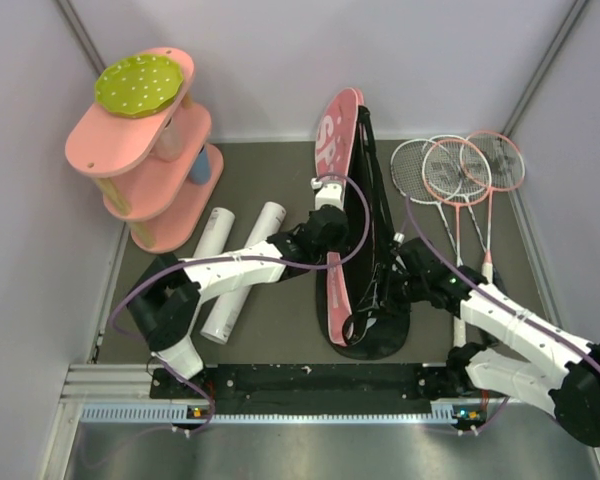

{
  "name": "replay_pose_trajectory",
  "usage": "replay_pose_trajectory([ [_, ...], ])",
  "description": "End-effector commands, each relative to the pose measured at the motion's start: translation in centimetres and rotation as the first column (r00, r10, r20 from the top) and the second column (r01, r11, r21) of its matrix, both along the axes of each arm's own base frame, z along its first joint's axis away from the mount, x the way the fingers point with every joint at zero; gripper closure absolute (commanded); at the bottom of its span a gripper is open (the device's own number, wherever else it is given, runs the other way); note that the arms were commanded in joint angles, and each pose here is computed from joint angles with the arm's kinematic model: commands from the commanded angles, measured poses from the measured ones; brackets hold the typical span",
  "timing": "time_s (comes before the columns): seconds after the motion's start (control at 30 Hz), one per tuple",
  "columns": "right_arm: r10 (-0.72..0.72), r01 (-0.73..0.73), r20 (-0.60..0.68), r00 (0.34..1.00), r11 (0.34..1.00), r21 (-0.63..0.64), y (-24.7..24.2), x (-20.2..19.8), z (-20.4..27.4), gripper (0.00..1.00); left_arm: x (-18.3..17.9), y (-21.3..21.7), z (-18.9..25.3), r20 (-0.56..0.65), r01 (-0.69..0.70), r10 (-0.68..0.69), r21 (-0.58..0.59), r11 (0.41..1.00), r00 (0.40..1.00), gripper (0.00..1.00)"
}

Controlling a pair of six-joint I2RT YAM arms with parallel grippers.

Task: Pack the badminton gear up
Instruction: Open the racket bag at the center of the board.

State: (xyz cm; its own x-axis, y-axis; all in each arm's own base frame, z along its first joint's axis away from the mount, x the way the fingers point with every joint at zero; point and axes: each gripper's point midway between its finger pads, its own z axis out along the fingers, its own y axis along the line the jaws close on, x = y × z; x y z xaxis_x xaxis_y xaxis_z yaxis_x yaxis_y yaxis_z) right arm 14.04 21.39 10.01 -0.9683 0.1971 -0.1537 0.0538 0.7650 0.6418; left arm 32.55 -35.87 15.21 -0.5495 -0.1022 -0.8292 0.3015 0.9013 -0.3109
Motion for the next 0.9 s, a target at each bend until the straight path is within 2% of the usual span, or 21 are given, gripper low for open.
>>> replay_pose_trajectory([
  [0.0, -0.015, 0.018, 0.03, 0.999, 0.994, -0.108, -0.8, 0.1, 0.4, 0.55, 2.6, -0.1, 3.0, 0.137, -0.097, 0.088, 0.057, 0.994, 0.987, 1.0],
  [0.1, 0.002, 0.003, 0.035, 0.999, 0.989, -0.148, -1.0, 0.0, 0.2, 0.65, 2.8, 0.1, 2.6, 0.153, -0.12, 0.099, 0.129, 0.984, 0.983, 1.0],
  [0.23, 0.004, 0.002, 0.039, 0.999, 0.987, -0.163, -1.0, 0.0, 0.4, 0.8, 2.9, 0.0, 2.1, 0.154, -0.127, 0.103, 0.153, 0.98, 0.983, 1.0],
  [0.27, 0.001, 0.006, 0.039, 0.999, 0.987, -0.159, -1.0, 0.0, 0.5, 0.89, 3.0, -0.1, 2.0, 0.153, -0.128, 0.104, 0.152, 0.98, 0.983, 1.0],
  [0.33, -0.005, 0.012, 0.043, 0.999, 0.988, -0.152, -1.0, -0.1, 0.7, 0.99, 3.0, -0.2, 1.8, 0.15, -0.126, 0.102, 0.157, 0.98, 0.983, 1.0],
  [0.53, -0.02, 0.025, 0.04, 0.999, 0.992, -0.128, -1.8, -1.4, 0.1, 1.0, 3.6, 0.4, 1.8, 0.137, -0.143, 0.122, 0.155, 0.977, 0.983, 1.0],
  [0.73, 0.064, -0.076, 0.141, 0.988, 0.994, 0.078, 0.5, -2.1, 3.5, 1.0, 4.4, 0.3, 1.9, 0.109, -0.12, 0.111, 0.085, 0.989, 0.988, 1.0],
  [0.87, 0.03, -0.036, 0.094, 0.995, 0.998, 0.055, 0.9, -1.3, 3.1, 1.0, 4.0, -0.7, 1.4, 0.071, -0.094, 0.09, 0.05, 0.994, 0.993, 1.0],
])
